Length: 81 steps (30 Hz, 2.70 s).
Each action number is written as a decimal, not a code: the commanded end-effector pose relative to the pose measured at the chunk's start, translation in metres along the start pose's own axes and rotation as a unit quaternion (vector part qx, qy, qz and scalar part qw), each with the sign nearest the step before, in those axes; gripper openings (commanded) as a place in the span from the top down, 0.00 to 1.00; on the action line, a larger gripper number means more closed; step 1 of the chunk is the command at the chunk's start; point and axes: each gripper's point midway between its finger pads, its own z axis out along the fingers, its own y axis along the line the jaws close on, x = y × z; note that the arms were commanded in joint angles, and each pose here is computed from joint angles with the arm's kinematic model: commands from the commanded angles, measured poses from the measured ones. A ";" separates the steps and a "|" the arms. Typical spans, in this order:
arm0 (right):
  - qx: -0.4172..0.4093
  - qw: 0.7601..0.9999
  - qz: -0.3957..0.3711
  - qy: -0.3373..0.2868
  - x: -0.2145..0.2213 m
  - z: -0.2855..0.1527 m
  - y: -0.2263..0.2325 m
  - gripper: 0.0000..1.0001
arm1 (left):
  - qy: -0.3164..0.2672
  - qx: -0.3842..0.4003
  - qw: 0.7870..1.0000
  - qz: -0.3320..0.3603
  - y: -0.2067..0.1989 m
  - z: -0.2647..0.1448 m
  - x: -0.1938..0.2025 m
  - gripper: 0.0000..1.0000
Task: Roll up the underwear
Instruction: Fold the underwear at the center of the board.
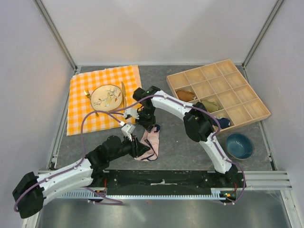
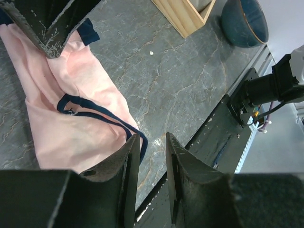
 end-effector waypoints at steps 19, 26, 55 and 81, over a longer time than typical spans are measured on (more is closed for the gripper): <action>-0.003 1.000 0.003 -0.027 -0.016 -0.001 -0.001 0.83 | -0.059 -0.061 0.996 -0.031 0.027 0.064 -0.021 0.67; 0.002 0.999 -0.007 -0.051 -0.029 -0.021 0.006 0.77 | -0.042 -0.141 0.988 -0.055 0.063 0.052 0.001 0.72; -0.032 0.996 -0.083 0.023 0.042 -0.010 0.051 0.78 | -0.055 -0.176 0.981 -0.056 0.079 0.032 0.002 0.74; 0.079 0.994 -0.014 -0.080 -0.021 0.009 -0.012 0.76 | -0.053 -0.173 0.982 -0.056 0.080 0.027 0.004 0.71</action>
